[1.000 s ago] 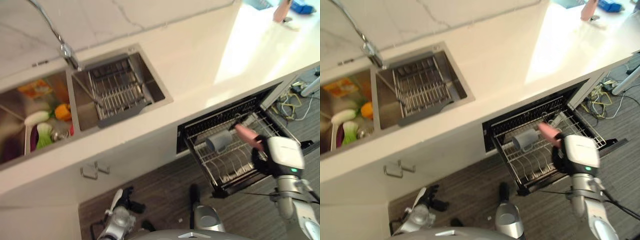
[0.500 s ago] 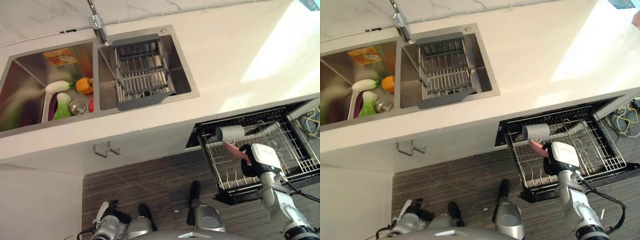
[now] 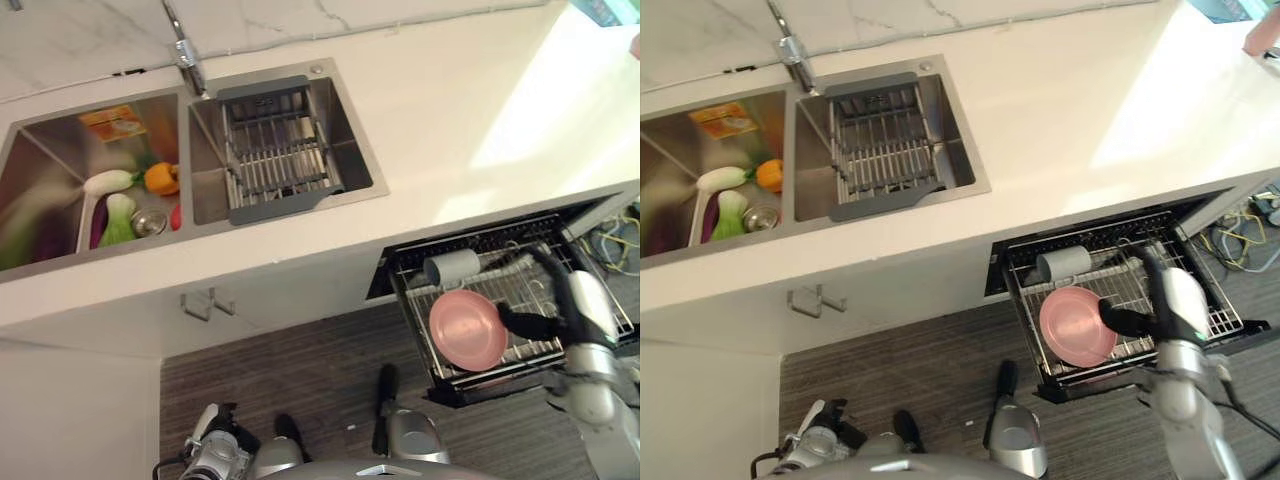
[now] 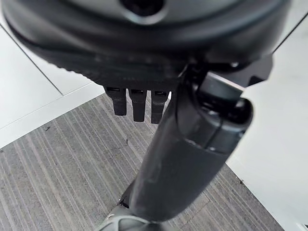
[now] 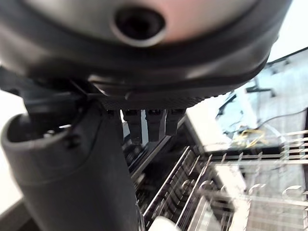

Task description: Place the dishes in the dishwasher.

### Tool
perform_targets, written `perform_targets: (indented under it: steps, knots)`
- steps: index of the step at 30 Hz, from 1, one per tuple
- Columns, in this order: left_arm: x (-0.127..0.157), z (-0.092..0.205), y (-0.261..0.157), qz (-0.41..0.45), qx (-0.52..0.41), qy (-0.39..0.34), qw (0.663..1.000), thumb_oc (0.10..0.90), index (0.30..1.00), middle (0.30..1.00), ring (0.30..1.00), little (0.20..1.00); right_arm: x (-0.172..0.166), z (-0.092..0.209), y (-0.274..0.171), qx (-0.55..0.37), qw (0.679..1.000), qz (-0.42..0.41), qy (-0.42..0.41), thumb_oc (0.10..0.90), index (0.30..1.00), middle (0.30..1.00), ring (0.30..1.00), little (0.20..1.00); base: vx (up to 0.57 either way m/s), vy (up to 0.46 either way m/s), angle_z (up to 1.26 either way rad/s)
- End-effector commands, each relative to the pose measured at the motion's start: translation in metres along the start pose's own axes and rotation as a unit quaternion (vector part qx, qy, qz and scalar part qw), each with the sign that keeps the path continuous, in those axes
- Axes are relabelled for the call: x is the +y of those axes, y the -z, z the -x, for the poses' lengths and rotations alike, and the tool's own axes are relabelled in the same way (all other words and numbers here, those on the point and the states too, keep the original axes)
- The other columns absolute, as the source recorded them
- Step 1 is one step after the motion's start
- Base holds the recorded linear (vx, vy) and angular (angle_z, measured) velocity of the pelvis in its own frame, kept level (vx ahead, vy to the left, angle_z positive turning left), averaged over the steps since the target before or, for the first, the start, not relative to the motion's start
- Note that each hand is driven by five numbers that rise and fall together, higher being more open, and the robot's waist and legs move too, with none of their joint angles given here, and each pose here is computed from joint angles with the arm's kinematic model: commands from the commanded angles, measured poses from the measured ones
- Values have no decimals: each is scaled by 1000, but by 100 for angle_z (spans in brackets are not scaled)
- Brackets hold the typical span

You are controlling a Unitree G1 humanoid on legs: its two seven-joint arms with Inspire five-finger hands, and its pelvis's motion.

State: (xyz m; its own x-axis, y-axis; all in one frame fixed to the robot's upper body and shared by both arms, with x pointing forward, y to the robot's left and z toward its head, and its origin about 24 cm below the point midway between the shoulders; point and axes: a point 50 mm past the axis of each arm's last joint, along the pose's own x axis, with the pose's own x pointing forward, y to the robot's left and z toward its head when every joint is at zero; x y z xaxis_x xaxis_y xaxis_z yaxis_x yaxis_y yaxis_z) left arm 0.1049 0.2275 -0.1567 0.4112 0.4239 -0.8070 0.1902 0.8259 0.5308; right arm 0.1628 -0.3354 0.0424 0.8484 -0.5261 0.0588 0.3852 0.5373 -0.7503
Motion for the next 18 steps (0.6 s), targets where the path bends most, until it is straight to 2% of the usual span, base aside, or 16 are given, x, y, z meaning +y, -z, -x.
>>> perform_targets:
  steps: [1, 2, 3, 4, 6, 7, 8, 9, 10, 11, 12, 16, 17, 18]
  knots:
    - [5, -3, 1, -6, 9, -10, 1000, 800, 900, 900, 900, 900, -37, -11, 38, 101, 983, 36, 151, 800, 900, 900, 900, 900, 1, -1, -21]
    - [5, -3, 1, -6, 9, -10, 1000, 800, 900, 900, 900, 900, -37, -11, 38, 101, 983, 36, 151, 800, 900, 900, 900, 900, 4, 10, -13]
    - [5, -2, -1, 1, 12, -20, 1000, 800, 900, 900, 900, 900, -45, 3, 52, 158, 957, 19, 244, 800, 900, 900, 900, 900, 17, 11, -4]
    - [4, -2, -4, 5, 9, -27, 1000, 800, 900, 900, 900, 900, -44, 16, 64, 198, 936, -5, 290, 800, 900, 900, 900, 900, 4, 11, -4]
    - [-4, 0, -9, 2, 1, -25, 1000, 800, 900, 900, 900, 900, -16, 41, 74, 252, 925, -34, 284, 800, 900, 900, 900, 900, -1, 4, -3]
    - [-4, 0, -9, 2, 1, -25, 1000, 800, 900, 900, 900, 900, -16, 41, 74, 252, 925, -34, 284, 800, 900, 900, 900, 900, -20, 10, -5]
    - [-7, 1, -8, -10, 0, -18, 1000, 800, 900, 900, 900, 900, 9, 52, 86, 295, 926, -44, 231, 595, 592, 592, 592, 592, 0, 0, 0]
    - [-7, 1, -8, -10, 0, -18, 1000, 800, 900, 900, 900, 900, 9, 52, 86, 295, 926, -44, 231, 595, 592, 592, 592, 592, -12, 15, -10]
    - [-9, 2, -8, -16, -3, -14, 1000, 800, 900, 900, 900, 900, 29, 56, 90, 316, 925, -62, 204, 400, 300, 300, 300, 300, 5, 12, -7]
    - [-9, 2, -8, -16, -3, -14, 1000, 800, 900, 900, 900, 900, 29, 56, 90, 316, 925, -62, 204, 400, 300, 300, 300, 300, -5, 27, -5]
    - [-10, 2, -4, -14, 5, -11, 1000, 800, 900, 900, 900, 900, 45, 48, 81, 299, 935, -90, 170, 400, 300, 300, 300, 300, 0, 0, 0]
    - [-10, 2, -3, -13, 7, -11, 1000, 800, 900, 900, 900, 900, 51, 41, 78, 288, 943, -83, 148, 400, 300, 300, 300, 300, -8, 8, -8]
    - [-10, 3, -3, -18, -3, -10, 1000, 800, 900, 900, 900, 900, 68, 14, 58, 251, 958, -88, 109, 400, 300, 300, 300, 300, -57, 23, 2]
    - [-10, 3, -8, -20, -15, -8, 1000, 800, 900, 900, 900, 900, 70, -8, 43, 219, 966, -91, 101, 400, 300, 300, 300, 300, -59, 40, -9]
